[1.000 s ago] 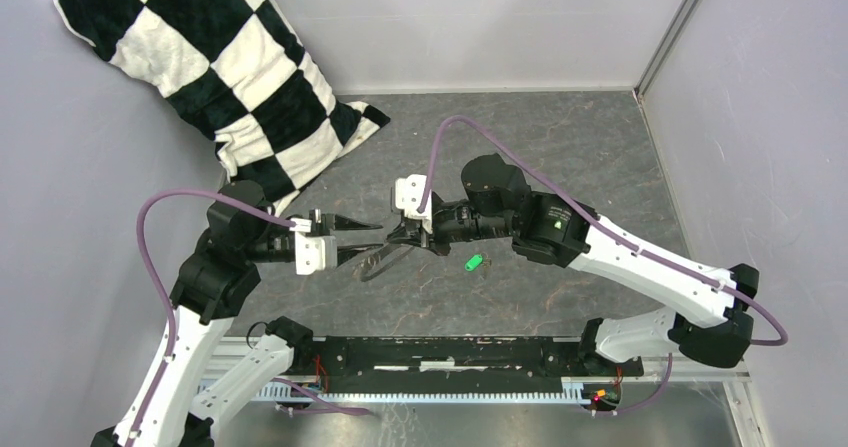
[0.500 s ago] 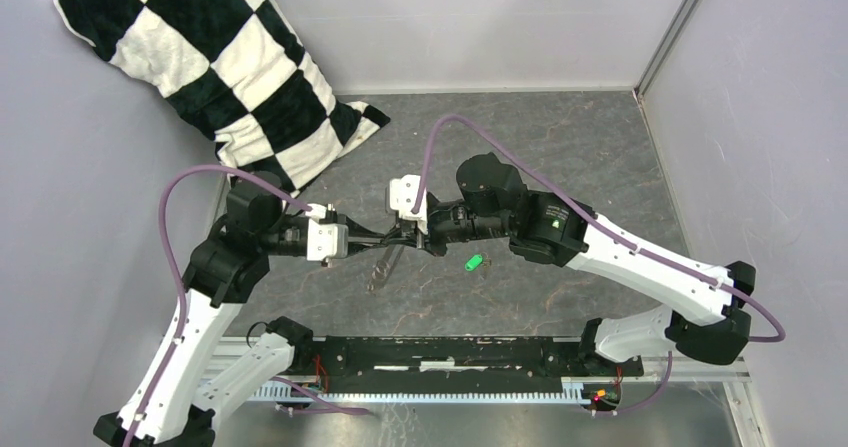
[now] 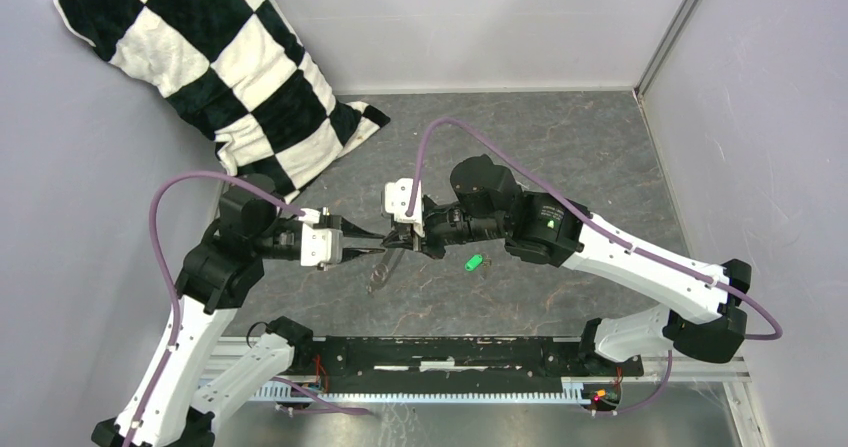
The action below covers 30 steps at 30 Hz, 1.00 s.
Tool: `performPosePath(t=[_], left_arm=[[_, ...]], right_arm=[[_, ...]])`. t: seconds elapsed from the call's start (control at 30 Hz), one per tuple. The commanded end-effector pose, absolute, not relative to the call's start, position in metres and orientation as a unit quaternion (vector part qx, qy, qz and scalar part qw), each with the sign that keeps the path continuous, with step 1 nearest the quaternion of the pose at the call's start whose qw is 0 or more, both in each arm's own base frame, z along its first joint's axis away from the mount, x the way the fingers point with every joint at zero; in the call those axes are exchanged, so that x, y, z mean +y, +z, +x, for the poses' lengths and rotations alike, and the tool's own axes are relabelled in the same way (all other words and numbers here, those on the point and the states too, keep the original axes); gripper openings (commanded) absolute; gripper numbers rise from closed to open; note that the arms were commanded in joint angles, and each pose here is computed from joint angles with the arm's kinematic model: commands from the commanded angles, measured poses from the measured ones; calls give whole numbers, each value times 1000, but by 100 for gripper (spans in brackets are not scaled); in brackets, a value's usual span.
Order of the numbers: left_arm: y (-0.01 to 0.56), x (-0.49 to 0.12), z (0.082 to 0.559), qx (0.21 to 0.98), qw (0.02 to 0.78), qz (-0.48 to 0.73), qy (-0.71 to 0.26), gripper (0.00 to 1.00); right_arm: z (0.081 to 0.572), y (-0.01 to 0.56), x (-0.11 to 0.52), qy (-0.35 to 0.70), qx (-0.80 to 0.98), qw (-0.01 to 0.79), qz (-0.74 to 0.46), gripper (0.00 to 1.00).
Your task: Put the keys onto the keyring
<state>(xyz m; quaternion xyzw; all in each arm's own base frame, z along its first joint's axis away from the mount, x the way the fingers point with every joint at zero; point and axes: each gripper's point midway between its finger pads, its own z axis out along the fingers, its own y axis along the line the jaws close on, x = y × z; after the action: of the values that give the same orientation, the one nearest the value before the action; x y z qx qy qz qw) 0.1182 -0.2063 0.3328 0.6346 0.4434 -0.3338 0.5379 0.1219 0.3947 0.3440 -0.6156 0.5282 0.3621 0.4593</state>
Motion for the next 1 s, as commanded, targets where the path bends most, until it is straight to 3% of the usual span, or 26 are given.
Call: performPosePath(t=[0.0,0.37,0.6,0.7,0.97], left_arm=[[349,-205,114,431,553,633,-329,27],[342,-205,117,445,548,628,-329,3],[329,-204,115,468,519,629,-341,2],[326,-205,113,472,507,627,-355,7],[329,-208,116,463,509,632,-356,2]], right_arm=[[122,368,400,367,509,486,-608,1],[121,370,400,375,510,488,-602,1],[115,373,405,399,504,485,-593,1],[113,372,408,405,503,482,-592,1],[111,366,413,408,508,472,-594,1]])
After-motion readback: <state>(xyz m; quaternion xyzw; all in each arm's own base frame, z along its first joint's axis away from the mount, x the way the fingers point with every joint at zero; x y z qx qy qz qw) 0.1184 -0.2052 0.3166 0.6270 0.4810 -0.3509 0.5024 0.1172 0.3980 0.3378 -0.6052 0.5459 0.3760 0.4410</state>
